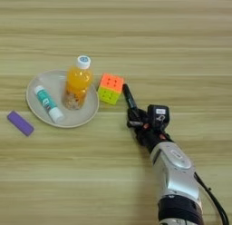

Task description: Move the objects on the table

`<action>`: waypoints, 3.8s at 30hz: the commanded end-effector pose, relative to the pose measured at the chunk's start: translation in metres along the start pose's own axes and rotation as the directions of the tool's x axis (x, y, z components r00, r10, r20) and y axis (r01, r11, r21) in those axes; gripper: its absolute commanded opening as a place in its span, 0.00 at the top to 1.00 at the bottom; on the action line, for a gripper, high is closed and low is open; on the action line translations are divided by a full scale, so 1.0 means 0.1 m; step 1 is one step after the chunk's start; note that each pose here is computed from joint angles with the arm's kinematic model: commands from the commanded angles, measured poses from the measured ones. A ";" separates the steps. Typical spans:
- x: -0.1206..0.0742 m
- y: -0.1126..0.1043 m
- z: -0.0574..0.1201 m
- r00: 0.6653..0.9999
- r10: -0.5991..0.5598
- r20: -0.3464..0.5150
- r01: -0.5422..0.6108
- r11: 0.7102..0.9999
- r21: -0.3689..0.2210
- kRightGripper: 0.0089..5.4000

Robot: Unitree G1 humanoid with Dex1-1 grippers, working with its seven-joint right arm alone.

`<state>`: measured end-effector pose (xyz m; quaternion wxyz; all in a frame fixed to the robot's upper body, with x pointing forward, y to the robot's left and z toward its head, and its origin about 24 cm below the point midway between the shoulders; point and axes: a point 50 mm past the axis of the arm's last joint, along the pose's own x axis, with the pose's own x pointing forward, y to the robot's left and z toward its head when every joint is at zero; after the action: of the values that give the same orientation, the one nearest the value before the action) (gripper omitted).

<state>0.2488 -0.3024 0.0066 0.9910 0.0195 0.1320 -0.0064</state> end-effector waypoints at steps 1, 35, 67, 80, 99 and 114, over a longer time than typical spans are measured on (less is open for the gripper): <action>0.08 0.08 0.11 0.999 0.031 0.026 -0.030 0.999 -0.020 0.80; -0.01 0.08 0.41 0.986 0.046 0.160 -0.020 0.987 -0.160 0.40; 0.04 0.29 0.58 0.958 0.107 0.265 -0.056 0.979 -0.195 0.01; 0.12 0.36 0.63 0.953 0.126 0.277 -0.071 0.977 -0.199 0.01; 0.32 0.46 0.68 0.951 0.151 0.270 -0.099 0.975 -0.198 0.01; 0.57 0.44 0.64 0.964 0.114 0.240 -0.079 0.985 -0.152 0.01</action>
<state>0.3007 -0.2591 0.0192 0.9958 -0.0231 0.0714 0.0520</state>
